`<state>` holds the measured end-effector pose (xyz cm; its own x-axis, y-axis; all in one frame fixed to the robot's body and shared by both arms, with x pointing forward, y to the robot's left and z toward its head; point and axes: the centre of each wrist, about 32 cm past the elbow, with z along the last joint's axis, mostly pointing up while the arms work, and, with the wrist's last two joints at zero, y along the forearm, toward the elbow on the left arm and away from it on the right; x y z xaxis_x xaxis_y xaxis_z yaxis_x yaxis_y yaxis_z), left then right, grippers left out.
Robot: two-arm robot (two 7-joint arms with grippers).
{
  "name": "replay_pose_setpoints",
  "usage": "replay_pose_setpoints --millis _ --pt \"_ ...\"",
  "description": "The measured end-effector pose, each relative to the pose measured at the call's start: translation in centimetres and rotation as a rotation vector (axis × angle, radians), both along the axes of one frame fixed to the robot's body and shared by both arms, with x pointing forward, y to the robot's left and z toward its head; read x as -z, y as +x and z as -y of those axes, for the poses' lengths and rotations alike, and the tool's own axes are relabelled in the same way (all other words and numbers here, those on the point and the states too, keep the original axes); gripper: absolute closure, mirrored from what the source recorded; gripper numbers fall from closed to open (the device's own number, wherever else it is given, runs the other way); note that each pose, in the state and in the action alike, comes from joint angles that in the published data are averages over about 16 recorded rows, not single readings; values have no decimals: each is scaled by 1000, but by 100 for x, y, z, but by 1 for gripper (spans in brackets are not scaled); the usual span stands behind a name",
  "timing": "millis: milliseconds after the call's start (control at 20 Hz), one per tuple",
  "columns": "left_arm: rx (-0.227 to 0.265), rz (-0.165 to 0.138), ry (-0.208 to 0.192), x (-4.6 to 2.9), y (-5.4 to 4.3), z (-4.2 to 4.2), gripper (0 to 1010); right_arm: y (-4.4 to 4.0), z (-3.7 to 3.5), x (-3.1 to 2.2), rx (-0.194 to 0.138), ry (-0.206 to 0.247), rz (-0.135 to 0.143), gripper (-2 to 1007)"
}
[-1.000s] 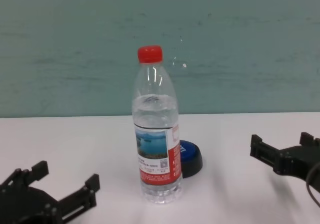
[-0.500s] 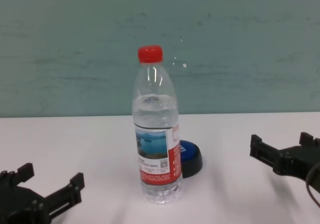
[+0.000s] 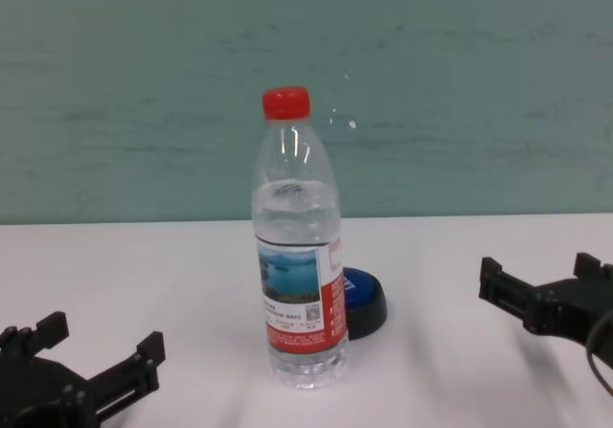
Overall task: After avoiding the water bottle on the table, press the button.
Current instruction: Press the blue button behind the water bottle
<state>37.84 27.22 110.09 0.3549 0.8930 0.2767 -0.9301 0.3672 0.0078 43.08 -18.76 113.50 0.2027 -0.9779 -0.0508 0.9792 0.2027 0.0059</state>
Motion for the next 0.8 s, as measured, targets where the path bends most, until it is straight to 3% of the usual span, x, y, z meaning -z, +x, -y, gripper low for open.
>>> replay_pose_setpoints --millis 800 --pt "10 5 2 -4 -9 -2 10 -1 6 -8 -11 -5 4 1"
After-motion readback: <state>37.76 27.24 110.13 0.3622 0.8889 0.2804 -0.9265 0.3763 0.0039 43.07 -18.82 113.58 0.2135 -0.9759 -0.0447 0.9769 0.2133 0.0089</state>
